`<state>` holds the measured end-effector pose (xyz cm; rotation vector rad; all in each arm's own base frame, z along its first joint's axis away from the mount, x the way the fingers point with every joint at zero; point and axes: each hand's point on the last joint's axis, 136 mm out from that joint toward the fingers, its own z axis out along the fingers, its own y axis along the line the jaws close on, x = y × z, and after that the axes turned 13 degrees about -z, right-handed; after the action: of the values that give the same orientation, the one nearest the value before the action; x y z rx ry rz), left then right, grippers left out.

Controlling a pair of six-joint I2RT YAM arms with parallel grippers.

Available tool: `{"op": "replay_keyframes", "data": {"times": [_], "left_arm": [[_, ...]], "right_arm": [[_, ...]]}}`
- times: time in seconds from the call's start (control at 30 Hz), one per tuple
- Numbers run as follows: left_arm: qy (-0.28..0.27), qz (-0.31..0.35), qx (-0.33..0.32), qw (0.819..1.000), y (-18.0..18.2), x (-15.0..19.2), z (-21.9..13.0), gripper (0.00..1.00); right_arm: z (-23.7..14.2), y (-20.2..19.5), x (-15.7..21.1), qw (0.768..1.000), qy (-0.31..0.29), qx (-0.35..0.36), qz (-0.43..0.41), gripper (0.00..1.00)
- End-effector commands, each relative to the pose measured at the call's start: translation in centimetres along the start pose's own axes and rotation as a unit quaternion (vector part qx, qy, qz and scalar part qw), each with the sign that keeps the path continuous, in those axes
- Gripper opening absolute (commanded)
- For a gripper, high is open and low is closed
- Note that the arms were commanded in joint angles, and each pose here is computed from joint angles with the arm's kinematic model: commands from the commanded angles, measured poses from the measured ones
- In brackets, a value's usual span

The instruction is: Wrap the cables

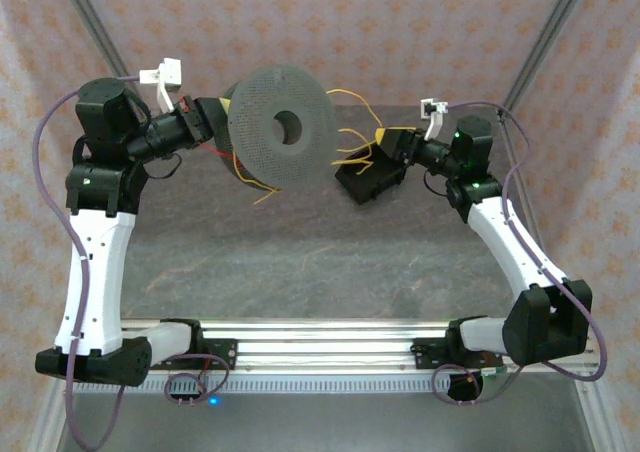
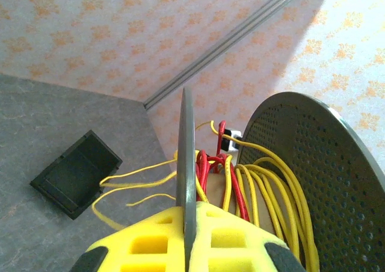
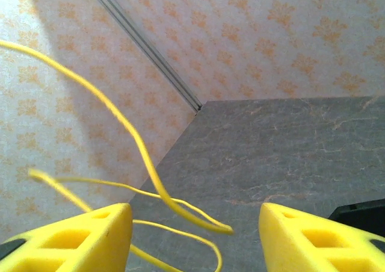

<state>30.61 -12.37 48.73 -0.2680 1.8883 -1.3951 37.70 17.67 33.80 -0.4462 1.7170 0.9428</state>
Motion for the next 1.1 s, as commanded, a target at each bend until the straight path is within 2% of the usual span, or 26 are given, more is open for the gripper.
{"op": "replay_keyframes", "data": {"times": [0.0,0.43,1.07], "left_arm": [[-0.001,0.042,0.061,0.997,-4.7,0.6,-1.7,0.0],[0.011,0.045,0.092,0.995,-6.3,1.2,-1.9,0.0],[0.011,0.039,0.125,0.991,-7.8,1.0,-2.2,0.0]], "right_arm": [[-0.1,0.5,-2.1,0.999,-0.029,-0.006,-0.036,0.56],[0.9,-0.1,-1.4,0.999,-0.017,-0.019,-0.026,0.49],[2.9,0.2,0.8,0.999,-0.02,-0.036,-0.021,0.57]]}}
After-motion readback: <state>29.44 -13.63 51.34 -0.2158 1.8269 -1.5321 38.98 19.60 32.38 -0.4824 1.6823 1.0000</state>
